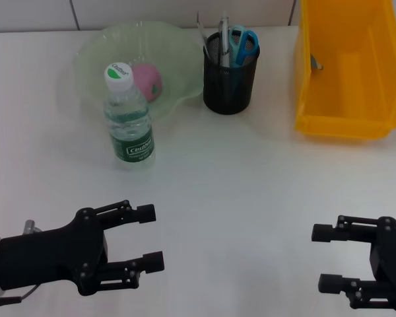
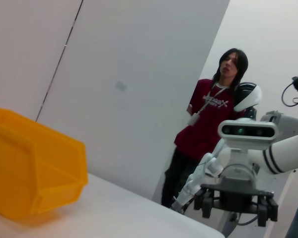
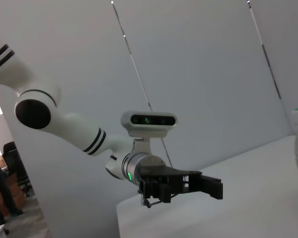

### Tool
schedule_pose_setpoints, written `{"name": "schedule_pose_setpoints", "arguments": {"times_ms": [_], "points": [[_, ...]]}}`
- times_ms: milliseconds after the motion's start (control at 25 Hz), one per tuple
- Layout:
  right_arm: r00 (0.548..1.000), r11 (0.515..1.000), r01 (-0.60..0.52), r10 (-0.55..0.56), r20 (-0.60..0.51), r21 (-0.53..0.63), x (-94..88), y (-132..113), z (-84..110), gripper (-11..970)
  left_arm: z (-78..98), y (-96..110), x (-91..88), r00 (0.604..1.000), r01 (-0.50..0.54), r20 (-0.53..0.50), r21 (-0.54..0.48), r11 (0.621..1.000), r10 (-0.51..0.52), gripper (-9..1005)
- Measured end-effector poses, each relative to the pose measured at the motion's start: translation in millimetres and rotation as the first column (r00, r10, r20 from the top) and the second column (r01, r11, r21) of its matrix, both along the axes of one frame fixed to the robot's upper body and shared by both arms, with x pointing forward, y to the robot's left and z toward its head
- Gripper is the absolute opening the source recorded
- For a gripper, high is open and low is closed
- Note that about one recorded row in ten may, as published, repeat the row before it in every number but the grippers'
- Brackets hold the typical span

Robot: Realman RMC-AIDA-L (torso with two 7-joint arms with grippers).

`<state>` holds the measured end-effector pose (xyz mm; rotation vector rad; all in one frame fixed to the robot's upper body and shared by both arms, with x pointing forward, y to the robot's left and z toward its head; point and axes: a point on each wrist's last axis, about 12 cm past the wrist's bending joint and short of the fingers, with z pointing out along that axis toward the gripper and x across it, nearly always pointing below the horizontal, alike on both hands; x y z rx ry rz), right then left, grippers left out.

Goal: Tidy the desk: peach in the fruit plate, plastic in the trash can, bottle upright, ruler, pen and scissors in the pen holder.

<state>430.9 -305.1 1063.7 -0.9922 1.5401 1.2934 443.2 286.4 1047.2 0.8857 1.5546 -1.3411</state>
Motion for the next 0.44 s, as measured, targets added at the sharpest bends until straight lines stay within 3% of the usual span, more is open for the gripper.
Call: {"name": "schedule_pose_setpoints", "arguments": {"times_ms": [440], "points": [[1.0,1.0,-0.017,0.017,0.001,0.0,2.8,3.6,0.6,699,2.5,-2.4,0.2,1.0,0.012,0.009,-0.021,1.0,-0.012,812]]}}
